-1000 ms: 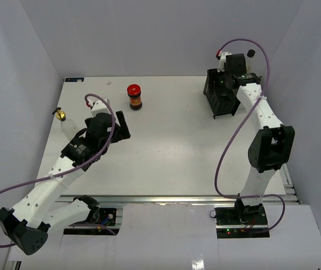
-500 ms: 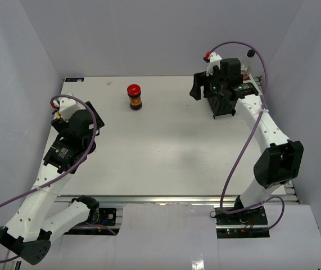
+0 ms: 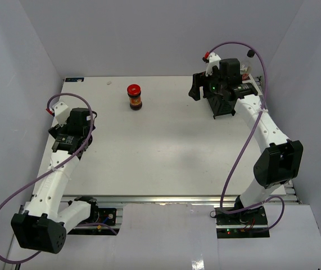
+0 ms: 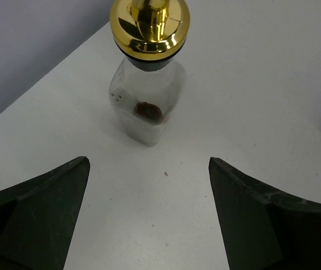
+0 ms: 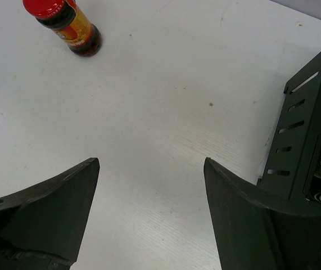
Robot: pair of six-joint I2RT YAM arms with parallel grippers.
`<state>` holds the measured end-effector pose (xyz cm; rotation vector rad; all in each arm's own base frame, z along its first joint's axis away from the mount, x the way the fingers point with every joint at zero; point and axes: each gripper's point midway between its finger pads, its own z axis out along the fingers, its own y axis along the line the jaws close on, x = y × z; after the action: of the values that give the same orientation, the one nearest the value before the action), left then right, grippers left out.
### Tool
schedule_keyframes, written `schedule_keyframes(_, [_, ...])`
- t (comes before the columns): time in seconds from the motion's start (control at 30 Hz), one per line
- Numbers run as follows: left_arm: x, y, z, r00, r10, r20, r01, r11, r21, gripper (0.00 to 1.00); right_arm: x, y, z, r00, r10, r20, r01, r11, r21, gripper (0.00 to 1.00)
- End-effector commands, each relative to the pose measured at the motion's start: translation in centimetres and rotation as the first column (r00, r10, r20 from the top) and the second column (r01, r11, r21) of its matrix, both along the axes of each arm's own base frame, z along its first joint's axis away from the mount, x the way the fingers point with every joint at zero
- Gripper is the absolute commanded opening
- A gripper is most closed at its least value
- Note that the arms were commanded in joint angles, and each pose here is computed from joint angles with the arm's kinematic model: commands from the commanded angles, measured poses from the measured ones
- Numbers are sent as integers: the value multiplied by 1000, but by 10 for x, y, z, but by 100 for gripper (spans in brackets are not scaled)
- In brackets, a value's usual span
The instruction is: Organize the condiment bottles
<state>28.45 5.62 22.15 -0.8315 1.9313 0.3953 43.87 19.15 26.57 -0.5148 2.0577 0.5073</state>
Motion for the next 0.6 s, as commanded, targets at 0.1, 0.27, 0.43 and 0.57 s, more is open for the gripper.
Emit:
schedule_keyframes(0.1, [10,20,-1,995,56,80,-55,998,-19,98,5,0,21,996,9,85,-9,1000,1,82])
schedule_keyframes(0.27, [24,25,-15,996,70,58,-68,997,-46,98,6,-4,19,996,2,86,-1,1000,-9,82])
schedule_keyframes(0.43, [41,21,-17,998,5,64,-4,1000,-24,98,8,-8,18,996,-14,91,16,1000,-22,82])
schedule_keyframes(0.57, [40,25,-21,998,1,60,0,1000,-18,98,9,-12,14,996,-21,88,23,999,-30,82])
